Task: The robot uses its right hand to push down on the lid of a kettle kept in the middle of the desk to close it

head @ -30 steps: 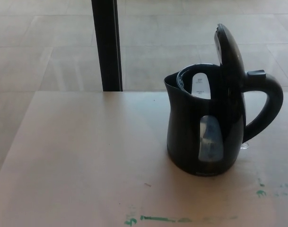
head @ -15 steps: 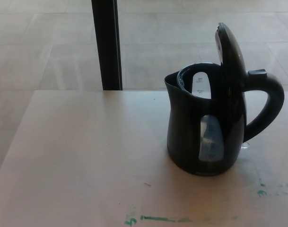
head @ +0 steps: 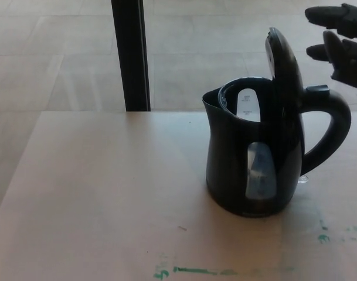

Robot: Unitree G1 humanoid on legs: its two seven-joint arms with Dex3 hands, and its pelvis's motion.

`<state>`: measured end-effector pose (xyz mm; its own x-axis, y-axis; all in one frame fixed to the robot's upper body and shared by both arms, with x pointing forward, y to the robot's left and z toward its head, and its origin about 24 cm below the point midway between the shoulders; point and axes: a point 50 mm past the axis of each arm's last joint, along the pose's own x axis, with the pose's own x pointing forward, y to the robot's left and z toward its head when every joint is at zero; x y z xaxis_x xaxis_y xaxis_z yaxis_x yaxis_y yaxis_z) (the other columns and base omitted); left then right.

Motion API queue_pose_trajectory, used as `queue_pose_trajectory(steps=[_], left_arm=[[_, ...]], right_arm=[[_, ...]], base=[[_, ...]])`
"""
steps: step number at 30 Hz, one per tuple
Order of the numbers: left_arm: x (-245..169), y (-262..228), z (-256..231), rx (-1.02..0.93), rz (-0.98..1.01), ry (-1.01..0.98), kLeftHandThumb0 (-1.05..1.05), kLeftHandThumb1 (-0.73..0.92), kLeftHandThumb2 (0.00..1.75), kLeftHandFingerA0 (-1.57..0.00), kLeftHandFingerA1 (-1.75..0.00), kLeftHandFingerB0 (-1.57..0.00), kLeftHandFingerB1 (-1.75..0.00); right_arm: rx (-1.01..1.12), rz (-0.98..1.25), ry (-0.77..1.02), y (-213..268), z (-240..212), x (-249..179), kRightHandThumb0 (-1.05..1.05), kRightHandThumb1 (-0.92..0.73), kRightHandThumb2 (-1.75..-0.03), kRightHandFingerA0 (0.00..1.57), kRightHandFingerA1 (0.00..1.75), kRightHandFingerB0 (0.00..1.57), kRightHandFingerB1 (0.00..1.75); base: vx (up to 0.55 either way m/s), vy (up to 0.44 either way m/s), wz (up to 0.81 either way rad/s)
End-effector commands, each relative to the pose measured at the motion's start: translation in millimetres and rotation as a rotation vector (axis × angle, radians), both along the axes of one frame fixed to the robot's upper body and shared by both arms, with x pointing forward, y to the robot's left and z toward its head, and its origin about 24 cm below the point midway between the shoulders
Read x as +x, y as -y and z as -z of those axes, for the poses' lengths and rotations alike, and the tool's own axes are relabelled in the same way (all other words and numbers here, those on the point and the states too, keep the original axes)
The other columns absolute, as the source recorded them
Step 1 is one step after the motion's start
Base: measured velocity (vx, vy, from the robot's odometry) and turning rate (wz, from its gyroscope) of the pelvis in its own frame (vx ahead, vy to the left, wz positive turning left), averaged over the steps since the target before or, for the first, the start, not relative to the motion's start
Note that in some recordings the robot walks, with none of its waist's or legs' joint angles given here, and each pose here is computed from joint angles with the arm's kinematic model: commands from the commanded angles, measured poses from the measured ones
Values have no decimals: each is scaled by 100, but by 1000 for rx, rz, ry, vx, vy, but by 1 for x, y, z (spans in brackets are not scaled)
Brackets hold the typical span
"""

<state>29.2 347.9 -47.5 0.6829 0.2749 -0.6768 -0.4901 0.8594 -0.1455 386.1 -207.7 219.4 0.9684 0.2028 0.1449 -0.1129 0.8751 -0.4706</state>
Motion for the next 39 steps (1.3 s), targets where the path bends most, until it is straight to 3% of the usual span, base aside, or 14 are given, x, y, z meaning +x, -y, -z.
queue_pose_trajectory(steps=[1, 6, 7, 8, 10, 14, 18, 21, 22, 24, 36, 37, 38, 39], left_arm=[[-1, -3, -1, 17, 20, -9, -99, 81, 65, -67, -56, -58, -50], [0, -1, -1, 3, 26, -4, -98, 82, 64, -65, -56, -55, -50], [0, -1, 0, 5, 28, -13, -97, 82, 65, -65, -55, -55, -50], [0, -1, 0, 10, 34, -18, -97, 83, 66, -66, -54, -55, -49], [0, -1, 1, 12, 42, -16, -96, 83, 65, -65, -54, -55, -49], [4, -1, 2, 20, 60, -18, -99, 82, 66, -67, -53, -57, -48], [6, 0, 3, 35, 73, -30, -101, 83, 66, -68, -52, -58, -47], [8, -2, 4, 17, 70, -26, -100, 82, 66, -68, -52, -58, -47], [8, -2, 2, 12, 69, -19, -100, 81, 65, -68, -52, -59, -48], [9, -2, 2, 9, 68, -15, -101, 81, 65, -70, -52, -59, -48], [16, -4, 1, 3, 86, 4, -102, 81, 66, -68, -53, -56, -48], [18, -4, 1, 2, 91, 7, -103, 81, 62, -67, -53, -58, -47], [18, -4, 1, -1, 87, 10, -101, 80, 65, -66, -54, -57, -49], [19, -4, 1, -8, 80, 14, -98, 59, 105, -62, -62, -55, -57]], right_arm=[[-67, 26, 23, -11, 0, 10, -92, -92, -79, 38, 46, 26, 34], [-100, 6, 41, -31, 5, 14, -92, -92, -77, 41, 46, 31, 34], [-132, -15, 21, -39, 14, 14, -89, -76, -116, 34, 54, 25, 46], [-174, -19, -6, -48, 22, 14, -97, -92, -75, 37, 45, 33, 33], [-200, -49, -7, -53, 26, 13, -99, -82, -85, 32, 50, 28, 36], [-222, -90, 11, -66, 30, 10, -84, -92, -72, 33, 51, 33, 37], [-208, -124, 25, -77, 30, 10, -97, -79, -82, 33, 53, 32, 37], [-222, -139, 37, -80, 29, 8, -92, -92, -68, 32, 52, 37, 34], [-321, -162, 78, -83, 29, 6, -101, -81, -86, 36, 58, 32, 41], [-411, -176, 102, -85, 30, 3, -91, -92, -75, 37, 52, 33, 38], [-980, -261, -2, -82, 73, -6, -91, -92, -76, 11, 41, 9, 34], [-1047, -277, -8, -85, 80, -8, -82, -77, -120, 1, 45, 1, 39], [-1077, -288, -6, -88, 85, -9, -83, -77, -121, 0, 41, 0, 35], [-1112, -302, -17, -92, 91, -11, -85, -78, -120, 6, 30, 5, 27]], base=[[0, 0, 0], [0, 0, 0], [0, 0, 0], [0, 0, 0], [0, 0, 0], [0, 0, 0], [0, 0, 0], [0, 0, 0], [0, 0, 0], [0, 0, 0], [0, 0, 0], [0, 0, 0], [0, 0, 0], [0, 0, 0]])
